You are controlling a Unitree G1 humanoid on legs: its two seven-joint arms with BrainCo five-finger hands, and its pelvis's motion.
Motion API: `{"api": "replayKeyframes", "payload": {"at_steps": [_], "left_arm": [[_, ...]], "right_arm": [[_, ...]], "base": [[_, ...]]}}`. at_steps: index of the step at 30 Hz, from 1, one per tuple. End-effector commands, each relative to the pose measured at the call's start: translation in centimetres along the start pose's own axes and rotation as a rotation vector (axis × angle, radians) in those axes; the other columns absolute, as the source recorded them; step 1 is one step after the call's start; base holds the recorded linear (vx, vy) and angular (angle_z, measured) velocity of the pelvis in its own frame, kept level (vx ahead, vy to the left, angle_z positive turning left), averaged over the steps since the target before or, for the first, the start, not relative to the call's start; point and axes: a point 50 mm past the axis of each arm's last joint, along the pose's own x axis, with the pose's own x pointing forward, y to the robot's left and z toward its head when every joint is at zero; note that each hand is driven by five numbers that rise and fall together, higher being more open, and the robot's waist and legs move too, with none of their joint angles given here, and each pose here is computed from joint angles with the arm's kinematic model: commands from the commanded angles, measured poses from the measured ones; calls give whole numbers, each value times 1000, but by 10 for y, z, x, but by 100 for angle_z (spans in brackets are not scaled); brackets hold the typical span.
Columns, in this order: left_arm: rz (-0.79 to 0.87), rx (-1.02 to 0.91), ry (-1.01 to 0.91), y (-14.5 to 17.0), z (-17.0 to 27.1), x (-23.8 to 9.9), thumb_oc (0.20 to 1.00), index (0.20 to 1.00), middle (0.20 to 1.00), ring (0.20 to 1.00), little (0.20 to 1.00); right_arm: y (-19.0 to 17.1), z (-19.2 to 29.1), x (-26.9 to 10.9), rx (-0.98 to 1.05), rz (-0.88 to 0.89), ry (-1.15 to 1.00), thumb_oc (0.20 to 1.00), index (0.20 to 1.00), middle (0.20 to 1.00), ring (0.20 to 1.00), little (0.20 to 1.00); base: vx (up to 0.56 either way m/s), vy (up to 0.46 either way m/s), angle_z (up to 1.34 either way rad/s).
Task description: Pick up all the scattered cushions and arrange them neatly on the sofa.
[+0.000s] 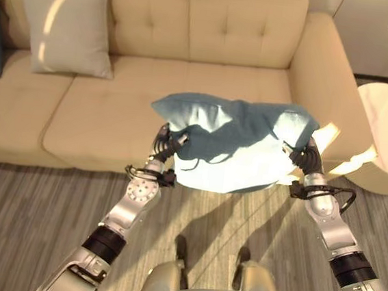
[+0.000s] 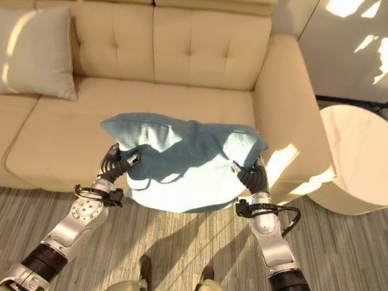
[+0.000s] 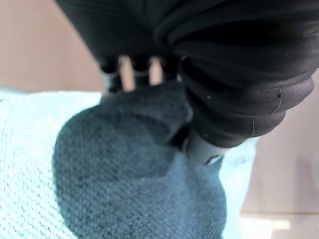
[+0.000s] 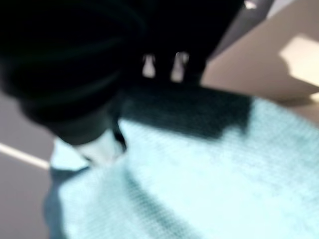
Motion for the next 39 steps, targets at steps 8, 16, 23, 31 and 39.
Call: {"api": "replayKeyframes", "payload": {"at_steps": [8, 16, 23, 31, 39], "left_arm": [[-93, -66, -85, -18, 12, 2, 200, 200, 200, 200, 200], [-123, -83, -48, -28, 4, 5, 200, 200, 200, 200, 200], [-142, -108, 18, -30, -9, -6, 200, 200, 200, 200, 200], [-121, -94, -18, -22, 0, -4, 200, 200, 200, 200, 200], [-44, -69, -29, 2, 0, -8, 200, 200, 200, 200, 200]], "right_arm": [[6, 26, 3, 43, 46, -154, 200, 200, 200, 200, 200], [-15, 8, -10, 37, -16, -81, 200, 200, 200, 200, 200], [-29, -6, -29, 26, -43, -15, 200, 200, 200, 200, 200], [-22, 6, -19, 61, -51, -56, 200, 200, 200, 200, 200], [-9, 20, -4, 76, 1, -115, 200, 200, 200, 200, 200]], "base": [[68, 61, -13], [100, -80, 50], [88, -31, 106], [238, 220, -11], [248, 36, -65]]}}
